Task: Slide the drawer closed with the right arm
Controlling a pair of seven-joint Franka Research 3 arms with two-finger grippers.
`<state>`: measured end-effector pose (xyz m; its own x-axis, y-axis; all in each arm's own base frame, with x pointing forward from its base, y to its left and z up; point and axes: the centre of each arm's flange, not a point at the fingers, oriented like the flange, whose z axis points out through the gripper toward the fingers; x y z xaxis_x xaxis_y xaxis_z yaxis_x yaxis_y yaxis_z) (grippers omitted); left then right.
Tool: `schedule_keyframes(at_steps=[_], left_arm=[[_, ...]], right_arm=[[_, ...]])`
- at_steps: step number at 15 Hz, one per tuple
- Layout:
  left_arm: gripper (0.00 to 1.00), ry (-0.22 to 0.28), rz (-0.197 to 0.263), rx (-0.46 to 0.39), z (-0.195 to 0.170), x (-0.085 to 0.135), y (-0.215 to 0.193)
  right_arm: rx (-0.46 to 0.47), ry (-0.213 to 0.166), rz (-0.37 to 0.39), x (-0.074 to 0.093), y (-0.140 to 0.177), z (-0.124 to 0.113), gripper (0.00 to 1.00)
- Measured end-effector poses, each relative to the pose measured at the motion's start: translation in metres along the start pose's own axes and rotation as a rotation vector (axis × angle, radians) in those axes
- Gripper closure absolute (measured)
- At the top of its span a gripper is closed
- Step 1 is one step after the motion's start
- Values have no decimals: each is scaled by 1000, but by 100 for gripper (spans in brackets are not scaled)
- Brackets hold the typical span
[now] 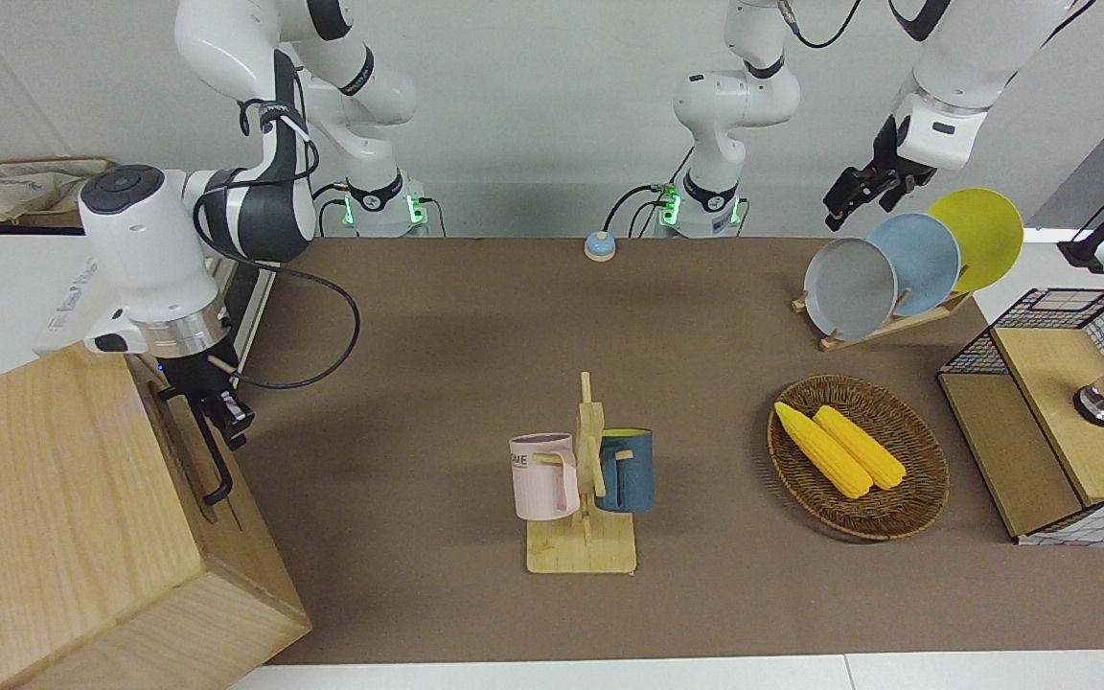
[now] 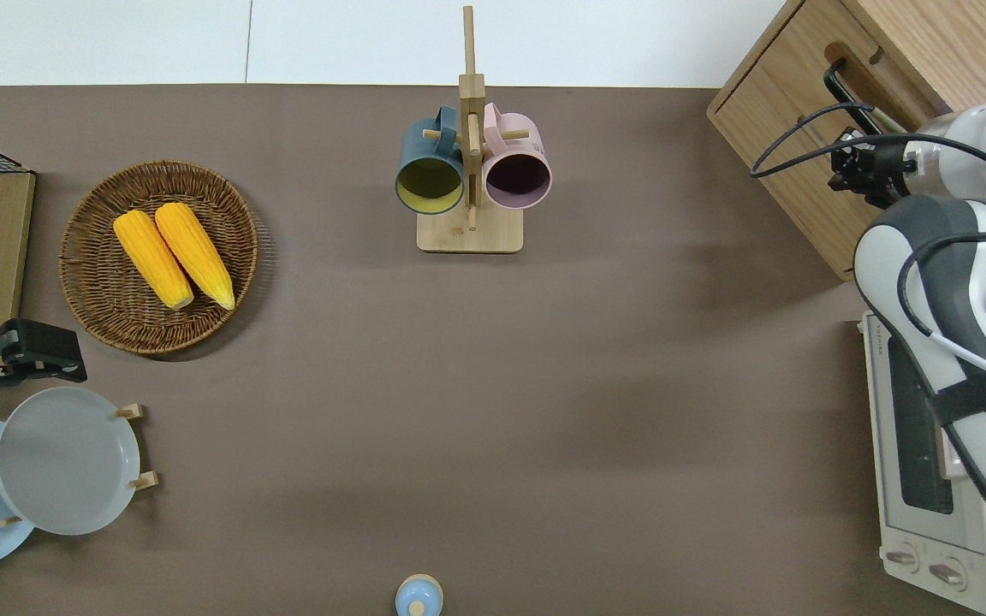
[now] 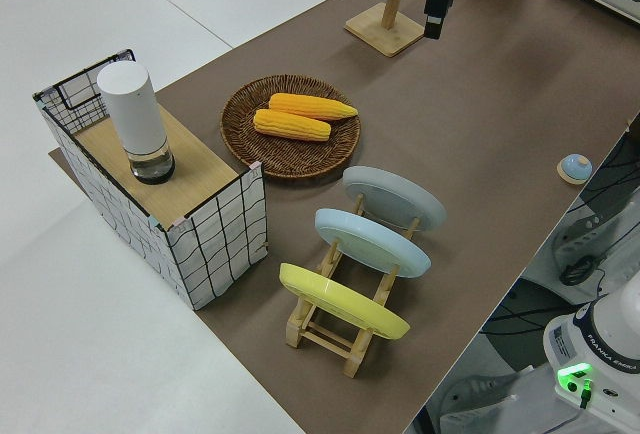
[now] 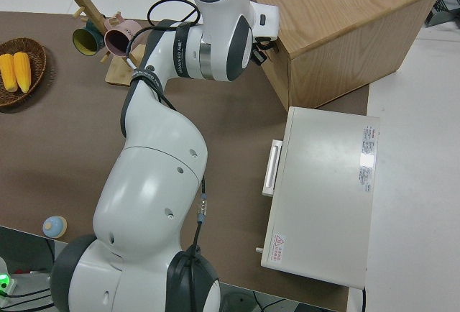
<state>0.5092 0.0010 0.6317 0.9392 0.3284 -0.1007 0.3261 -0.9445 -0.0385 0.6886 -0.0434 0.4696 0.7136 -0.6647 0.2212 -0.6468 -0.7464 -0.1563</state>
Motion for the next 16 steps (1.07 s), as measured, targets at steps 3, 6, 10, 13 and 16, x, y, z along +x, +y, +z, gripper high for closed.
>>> schedule_keyframes(at_steps=[3, 6, 10, 13, 16], left_arm=[[0, 0, 0, 0, 0, 0, 0], [0, 0, 0, 0, 0, 0, 0], [0, 0, 0, 0, 0, 0, 0], [0, 0, 0, 0, 0, 0, 0], [0, 0, 0, 0, 0, 0, 0]], right_arm=[[9, 9, -4, 0, -3, -2, 99], [20, 20, -11, -2, -7, -9, 99], [3, -15, -49, -26, -23, -23, 89], [-13, -44, -82, -48, -33, -34, 60], [-36, -76, -112, -71, -37, -45, 30]])
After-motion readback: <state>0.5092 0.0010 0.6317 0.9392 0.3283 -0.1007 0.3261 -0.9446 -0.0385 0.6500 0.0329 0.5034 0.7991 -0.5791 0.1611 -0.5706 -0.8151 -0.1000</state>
